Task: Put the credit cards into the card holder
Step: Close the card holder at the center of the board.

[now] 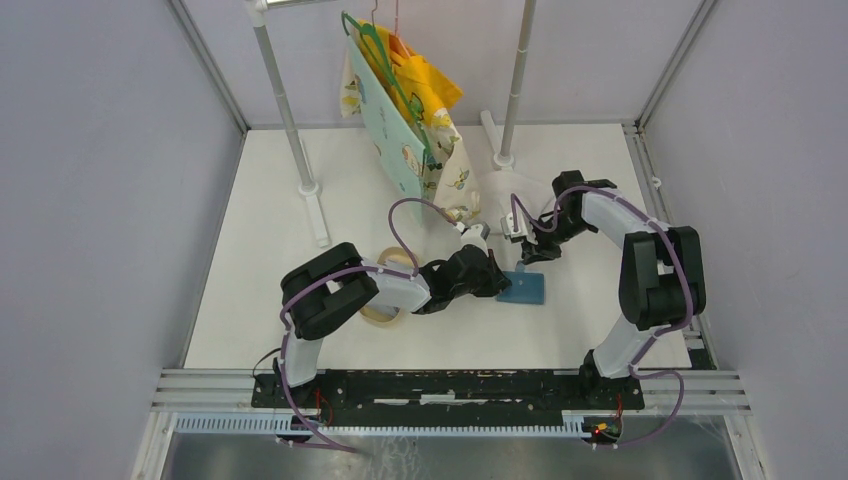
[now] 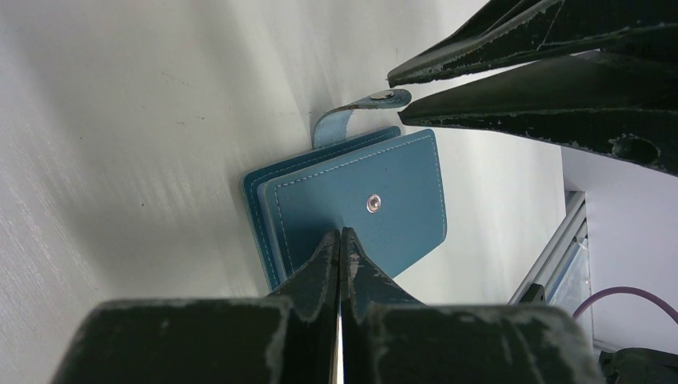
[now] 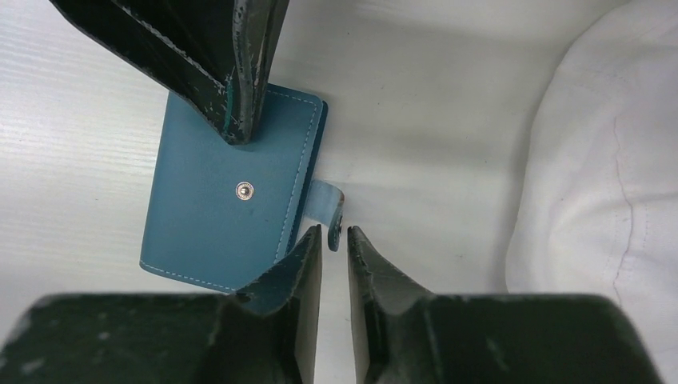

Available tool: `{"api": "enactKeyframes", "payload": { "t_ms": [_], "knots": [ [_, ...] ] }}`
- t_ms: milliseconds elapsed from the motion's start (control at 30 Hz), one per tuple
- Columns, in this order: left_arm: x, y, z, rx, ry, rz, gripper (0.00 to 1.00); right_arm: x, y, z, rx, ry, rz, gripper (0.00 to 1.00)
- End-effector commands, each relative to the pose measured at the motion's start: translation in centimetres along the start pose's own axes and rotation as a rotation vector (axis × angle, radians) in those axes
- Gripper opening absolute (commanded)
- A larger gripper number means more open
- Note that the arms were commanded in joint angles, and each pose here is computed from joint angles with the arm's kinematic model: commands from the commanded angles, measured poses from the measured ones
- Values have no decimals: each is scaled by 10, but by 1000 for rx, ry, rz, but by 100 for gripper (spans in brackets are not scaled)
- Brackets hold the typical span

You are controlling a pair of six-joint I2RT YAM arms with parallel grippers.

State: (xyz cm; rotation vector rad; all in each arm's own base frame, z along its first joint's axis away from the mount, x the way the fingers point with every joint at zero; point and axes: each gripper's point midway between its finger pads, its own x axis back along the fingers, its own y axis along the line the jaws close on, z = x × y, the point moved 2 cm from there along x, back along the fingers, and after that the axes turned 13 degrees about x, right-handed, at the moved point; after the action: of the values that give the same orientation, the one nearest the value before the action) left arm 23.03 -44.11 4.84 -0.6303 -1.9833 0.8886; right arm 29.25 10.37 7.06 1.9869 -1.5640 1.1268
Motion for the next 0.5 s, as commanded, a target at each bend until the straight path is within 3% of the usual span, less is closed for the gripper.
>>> {"api": "enactKeyframes", "payload": {
  "t_ms": [0,200,467],
  "knots": [
    [5,47,16,-15,41,-175,2,6,-12,-4,18,8,16,21],
    [4,46,15,-14,37,-174,2,8,-10,-6,12,4,5,0],
    [5,48,14,16,26,-200,2,12,1,-16,2,6,69,0]
  ]
}}
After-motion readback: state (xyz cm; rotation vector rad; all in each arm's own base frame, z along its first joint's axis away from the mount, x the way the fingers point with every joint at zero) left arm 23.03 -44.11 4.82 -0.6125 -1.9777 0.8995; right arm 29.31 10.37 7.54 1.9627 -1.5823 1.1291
